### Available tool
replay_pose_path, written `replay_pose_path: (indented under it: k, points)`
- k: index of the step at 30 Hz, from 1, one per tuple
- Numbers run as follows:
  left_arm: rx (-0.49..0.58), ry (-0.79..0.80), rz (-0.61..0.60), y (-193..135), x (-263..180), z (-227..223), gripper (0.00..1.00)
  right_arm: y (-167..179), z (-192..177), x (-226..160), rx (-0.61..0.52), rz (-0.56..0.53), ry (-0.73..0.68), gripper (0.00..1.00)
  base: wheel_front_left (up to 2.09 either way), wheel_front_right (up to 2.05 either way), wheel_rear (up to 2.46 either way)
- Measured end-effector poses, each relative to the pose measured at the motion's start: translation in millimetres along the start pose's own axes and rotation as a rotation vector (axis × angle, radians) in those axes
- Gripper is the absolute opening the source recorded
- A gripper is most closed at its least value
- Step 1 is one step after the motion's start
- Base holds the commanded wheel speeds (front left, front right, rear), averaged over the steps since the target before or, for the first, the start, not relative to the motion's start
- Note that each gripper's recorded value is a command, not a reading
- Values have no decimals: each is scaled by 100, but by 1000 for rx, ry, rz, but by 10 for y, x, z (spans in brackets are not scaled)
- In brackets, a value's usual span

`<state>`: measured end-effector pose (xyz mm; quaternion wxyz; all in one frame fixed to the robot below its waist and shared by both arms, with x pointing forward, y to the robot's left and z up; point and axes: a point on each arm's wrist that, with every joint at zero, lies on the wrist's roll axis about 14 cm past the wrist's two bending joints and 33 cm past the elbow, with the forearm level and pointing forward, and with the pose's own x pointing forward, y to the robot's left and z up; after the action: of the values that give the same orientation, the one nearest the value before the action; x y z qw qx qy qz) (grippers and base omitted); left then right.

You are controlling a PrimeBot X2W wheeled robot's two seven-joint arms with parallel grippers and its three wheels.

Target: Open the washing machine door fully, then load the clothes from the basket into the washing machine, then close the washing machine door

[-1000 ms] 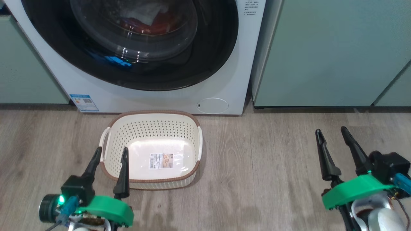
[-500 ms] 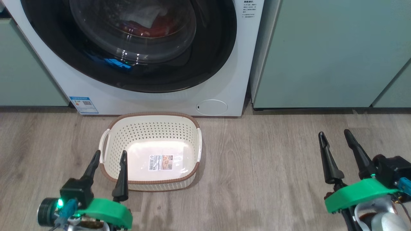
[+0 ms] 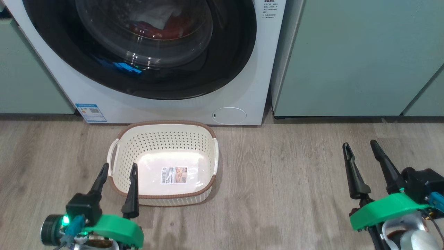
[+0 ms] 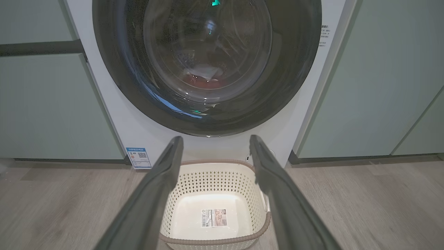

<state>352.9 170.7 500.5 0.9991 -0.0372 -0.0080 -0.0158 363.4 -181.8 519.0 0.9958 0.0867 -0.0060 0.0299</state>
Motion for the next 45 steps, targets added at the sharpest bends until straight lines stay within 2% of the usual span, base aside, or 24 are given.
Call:
replay_pose_path:
  k: [19,20,25,45]
  points:
    - [-3,12,3,-4,-16,-34,100,30,-1,6,18,9,-2,100,0,0,0]
    - [-3,14,2,-7,-18,-43,0,32,-10,5,19,9,1,0,0,0,0]
    - [-33,91,15,1,-120,-279,0,-1,-223,-62,49,-6,66,0,0,0,0]
    - [-252,142,60,77,-113,-368,0,-51,-308,-91,265,-39,79,0,0,0,0]
